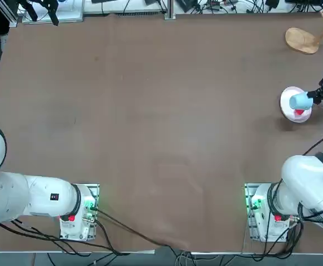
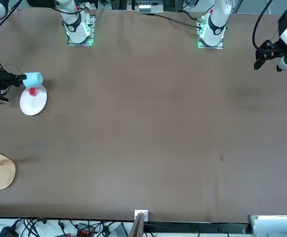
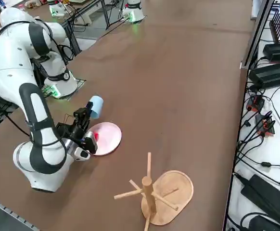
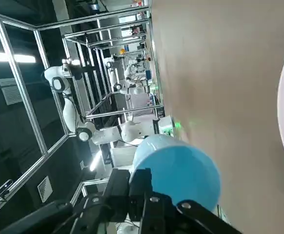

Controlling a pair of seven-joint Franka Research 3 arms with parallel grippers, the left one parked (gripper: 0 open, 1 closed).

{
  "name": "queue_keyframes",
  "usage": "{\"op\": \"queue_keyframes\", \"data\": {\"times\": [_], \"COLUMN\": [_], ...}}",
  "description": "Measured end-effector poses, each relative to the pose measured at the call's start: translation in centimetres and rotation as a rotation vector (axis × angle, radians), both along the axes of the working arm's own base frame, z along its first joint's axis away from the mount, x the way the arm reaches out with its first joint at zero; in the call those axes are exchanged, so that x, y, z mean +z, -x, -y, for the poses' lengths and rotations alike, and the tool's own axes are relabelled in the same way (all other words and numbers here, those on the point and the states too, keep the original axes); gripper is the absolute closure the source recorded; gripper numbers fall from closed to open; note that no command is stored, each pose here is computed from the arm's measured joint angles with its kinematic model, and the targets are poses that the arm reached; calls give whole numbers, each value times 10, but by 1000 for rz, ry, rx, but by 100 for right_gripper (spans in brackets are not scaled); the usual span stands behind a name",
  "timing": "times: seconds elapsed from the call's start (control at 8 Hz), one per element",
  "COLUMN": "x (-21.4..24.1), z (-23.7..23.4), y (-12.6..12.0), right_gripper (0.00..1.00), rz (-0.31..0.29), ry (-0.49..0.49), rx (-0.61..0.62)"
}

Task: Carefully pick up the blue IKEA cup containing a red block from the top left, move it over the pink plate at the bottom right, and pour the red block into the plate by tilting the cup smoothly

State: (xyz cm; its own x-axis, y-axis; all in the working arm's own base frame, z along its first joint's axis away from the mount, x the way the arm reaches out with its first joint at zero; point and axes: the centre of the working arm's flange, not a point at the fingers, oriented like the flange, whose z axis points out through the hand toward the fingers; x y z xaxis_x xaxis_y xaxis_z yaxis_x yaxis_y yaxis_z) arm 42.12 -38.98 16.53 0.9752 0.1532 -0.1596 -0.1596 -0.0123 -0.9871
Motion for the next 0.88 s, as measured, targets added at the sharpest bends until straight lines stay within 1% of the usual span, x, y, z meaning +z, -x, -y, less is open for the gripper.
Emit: {"op": "queue_keyframes", "data": {"times": [0.5,0.62,0.75,0.88], "x": [-1,0,6,19], "z": [5,6,4,-2], "y": [-3,-7,-17,-32], "right_gripper": [97,97,97,97], "rz": [10,19,24,12], "ry": [7,34,81,141], "rx": [0,-5,-9,-7]}}
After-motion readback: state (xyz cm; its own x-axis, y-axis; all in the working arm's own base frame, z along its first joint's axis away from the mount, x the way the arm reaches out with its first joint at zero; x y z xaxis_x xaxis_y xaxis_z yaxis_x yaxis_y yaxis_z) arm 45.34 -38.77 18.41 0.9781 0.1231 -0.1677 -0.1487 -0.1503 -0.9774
